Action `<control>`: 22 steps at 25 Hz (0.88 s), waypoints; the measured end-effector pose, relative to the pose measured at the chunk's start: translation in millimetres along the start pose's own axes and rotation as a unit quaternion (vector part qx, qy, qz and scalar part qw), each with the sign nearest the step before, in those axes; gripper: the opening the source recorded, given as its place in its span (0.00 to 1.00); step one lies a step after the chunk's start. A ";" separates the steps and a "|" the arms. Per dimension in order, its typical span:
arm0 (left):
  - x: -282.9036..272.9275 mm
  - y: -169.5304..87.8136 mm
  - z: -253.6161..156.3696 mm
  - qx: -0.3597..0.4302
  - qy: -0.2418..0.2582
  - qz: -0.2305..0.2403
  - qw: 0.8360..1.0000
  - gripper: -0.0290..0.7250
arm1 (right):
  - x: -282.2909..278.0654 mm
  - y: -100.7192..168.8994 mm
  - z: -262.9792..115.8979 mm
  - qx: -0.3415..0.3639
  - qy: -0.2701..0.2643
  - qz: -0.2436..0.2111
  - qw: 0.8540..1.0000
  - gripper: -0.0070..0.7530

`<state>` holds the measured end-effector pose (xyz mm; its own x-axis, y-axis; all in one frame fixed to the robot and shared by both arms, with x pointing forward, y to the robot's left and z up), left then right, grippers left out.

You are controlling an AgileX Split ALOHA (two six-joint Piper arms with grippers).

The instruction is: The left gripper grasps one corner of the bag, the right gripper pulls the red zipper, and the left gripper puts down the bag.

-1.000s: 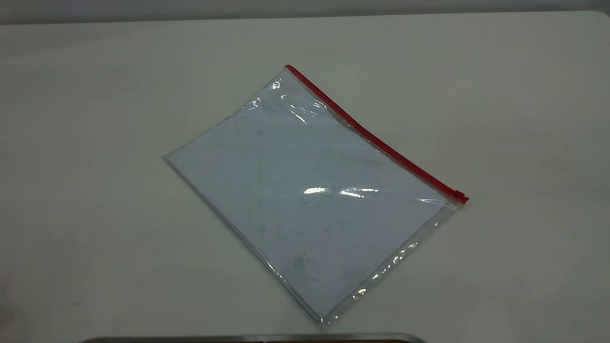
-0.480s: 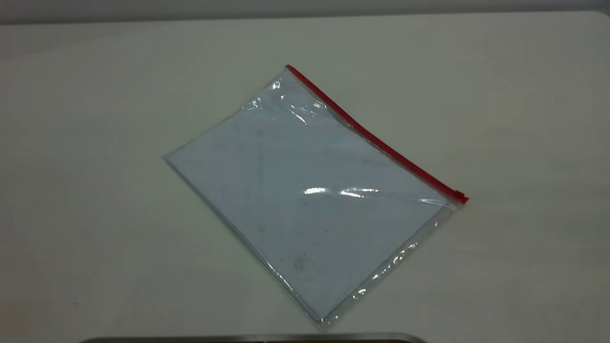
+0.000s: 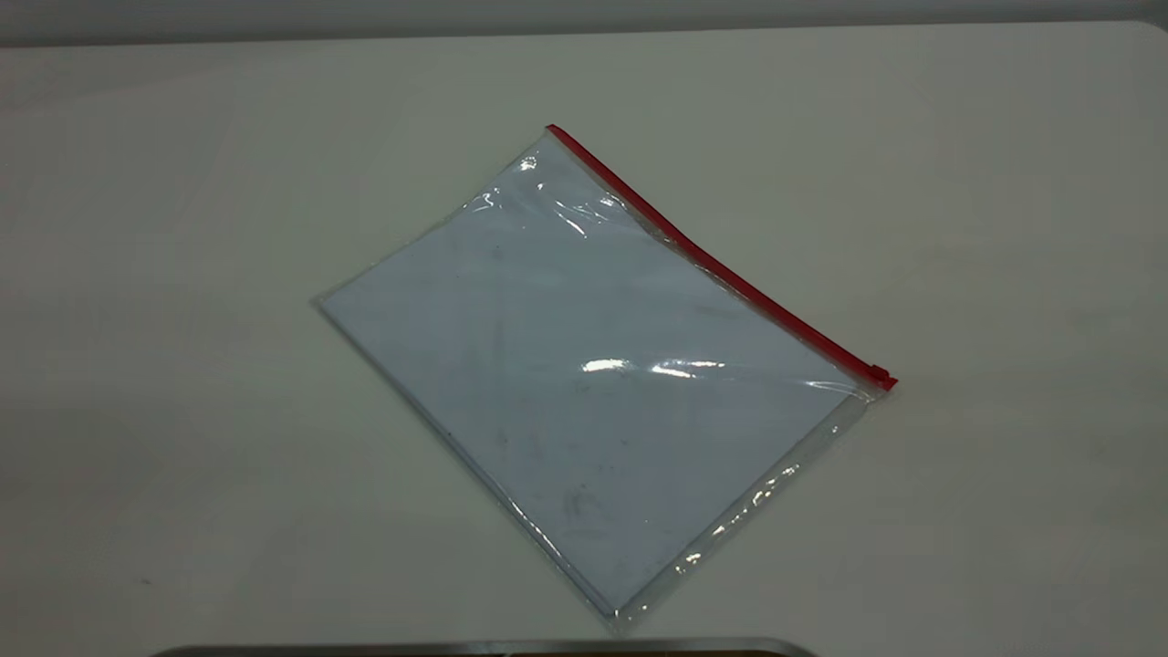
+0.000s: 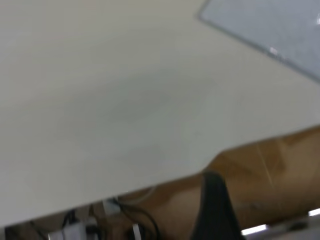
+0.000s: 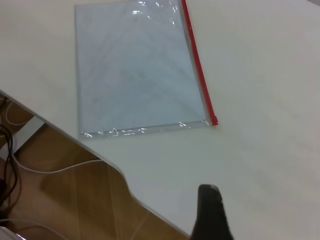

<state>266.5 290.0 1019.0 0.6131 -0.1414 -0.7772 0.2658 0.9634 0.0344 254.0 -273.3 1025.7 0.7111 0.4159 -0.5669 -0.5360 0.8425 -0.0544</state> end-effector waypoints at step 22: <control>5.5 0.7 -5.4 -0.016 -0.017 0.015 1.000 0.82 | 0.0 0.1 0.1 0.000 -0.001 0.000 1.000 0.77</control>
<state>266.0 291.2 1011.3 0.6457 -0.1205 -0.7540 0.2233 0.9741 0.0355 254.0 -273.2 1025.8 0.7113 0.4167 -0.5660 -0.5363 0.8423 -0.0537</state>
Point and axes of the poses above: a point on each arm's last joint axis where the gripper is mounted, x pointing out along that axis toward the gripper, y along the wrist's bending axis when the last joint is at zero, z = x × y, the point moved 3 cm from there along x, pointing out along that axis toward the gripper, and after that the axes turned 1 degree about x, right-handed, at the moved point
